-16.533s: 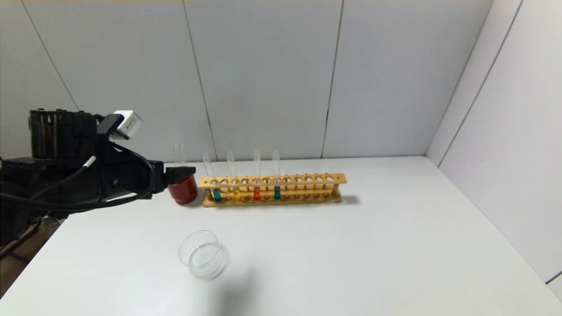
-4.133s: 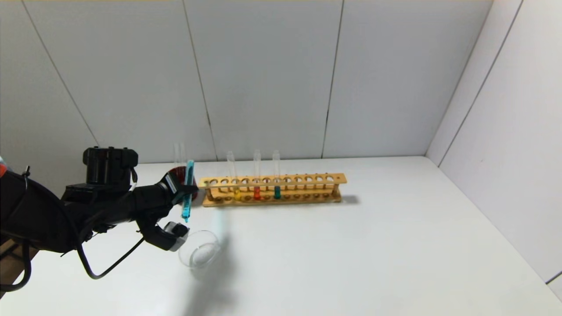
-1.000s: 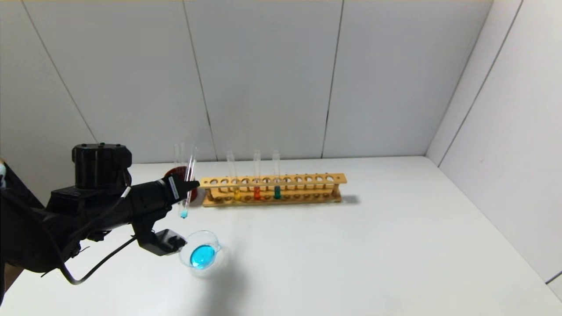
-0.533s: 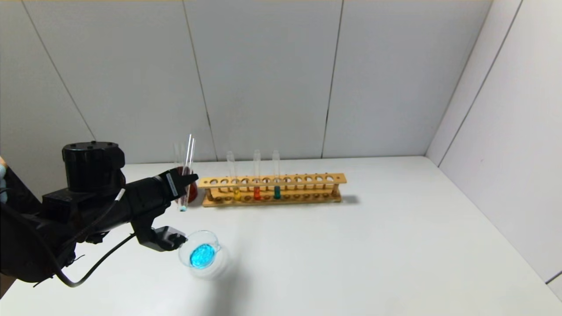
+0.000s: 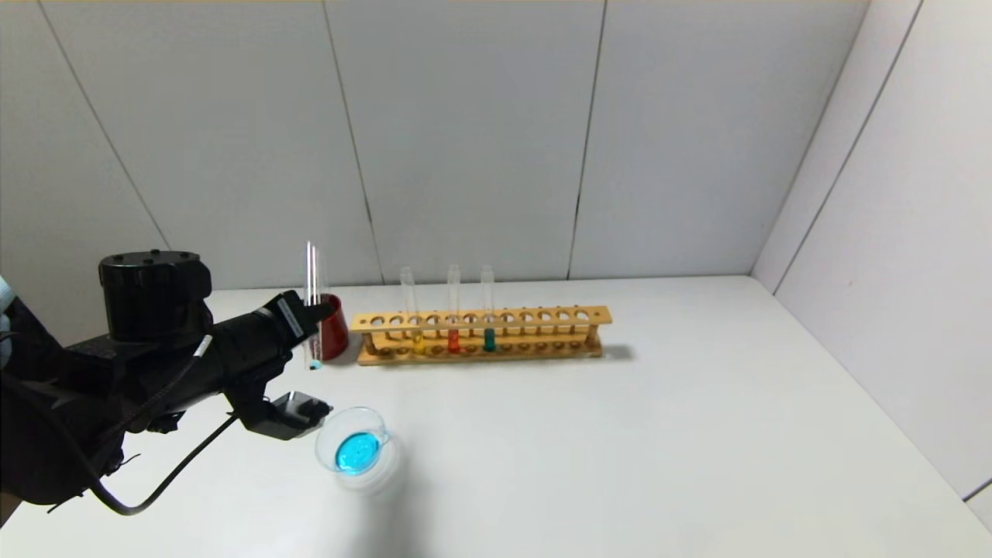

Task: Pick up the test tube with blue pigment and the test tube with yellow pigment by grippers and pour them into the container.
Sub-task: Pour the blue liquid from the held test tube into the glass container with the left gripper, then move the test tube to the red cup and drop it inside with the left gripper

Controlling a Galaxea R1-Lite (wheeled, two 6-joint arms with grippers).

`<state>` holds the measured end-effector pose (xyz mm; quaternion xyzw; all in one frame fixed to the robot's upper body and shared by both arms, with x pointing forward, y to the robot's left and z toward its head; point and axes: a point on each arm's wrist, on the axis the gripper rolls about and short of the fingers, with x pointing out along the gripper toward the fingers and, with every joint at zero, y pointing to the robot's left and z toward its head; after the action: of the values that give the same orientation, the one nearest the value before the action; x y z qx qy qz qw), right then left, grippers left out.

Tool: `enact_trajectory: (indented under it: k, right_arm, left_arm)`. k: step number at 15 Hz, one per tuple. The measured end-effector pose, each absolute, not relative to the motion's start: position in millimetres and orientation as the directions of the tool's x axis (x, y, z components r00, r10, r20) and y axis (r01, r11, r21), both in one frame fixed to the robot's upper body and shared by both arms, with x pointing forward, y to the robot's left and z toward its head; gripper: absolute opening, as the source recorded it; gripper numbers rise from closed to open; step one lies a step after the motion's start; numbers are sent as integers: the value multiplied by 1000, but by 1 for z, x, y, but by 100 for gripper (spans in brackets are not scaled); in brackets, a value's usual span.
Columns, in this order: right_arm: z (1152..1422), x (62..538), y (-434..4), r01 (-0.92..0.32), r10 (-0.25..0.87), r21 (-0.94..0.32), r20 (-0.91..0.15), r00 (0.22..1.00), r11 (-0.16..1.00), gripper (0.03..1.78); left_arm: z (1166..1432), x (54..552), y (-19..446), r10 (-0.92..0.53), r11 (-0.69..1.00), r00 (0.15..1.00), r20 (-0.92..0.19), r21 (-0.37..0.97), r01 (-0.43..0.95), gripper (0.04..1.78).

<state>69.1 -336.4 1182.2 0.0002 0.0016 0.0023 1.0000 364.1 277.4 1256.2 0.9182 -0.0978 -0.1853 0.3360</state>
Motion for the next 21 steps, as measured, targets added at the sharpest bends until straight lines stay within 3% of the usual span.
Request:
enact_trajectory:
  k: [5,8,10,13,15,18,21]
  right_arm:
    - [1182,69,-336,-5,5,1,-3,1000,1000,175]
    - [1182,69,-336,-5,5,1,-3,1000,1000,175]
    - [1182,69,-336,-6,6,0,-3,1000,1000,175]
    - [1182,69,-336,-5,5,0,-3,1000,1000,175]
    - [1182,69,-336,-5,5,1,-3,1000,1000,175]
    - [1182,69,-336,-6,6,1,-3,1000,1000,175]
    - [1182,69,-336,-5,5,1,-3,1000,1000,175]
  left_arm:
    - [1270,359,281,-188,-407,949,-254,900,160,32]
    - [1279,358,283,-72,-47,955,-286,958,284,32]
    - [1287,359,283,-19,225,955,-297,929,294,32]
    - [1299,363,282,-18,619,961,-278,751,229,32]
    - [1306,364,283,-73,792,969,-237,577,201,32]
    - [1321,369,299,-124,941,983,-138,299,161,32]
    - [1324,378,322,-51,984,995,-88,165,65,32]
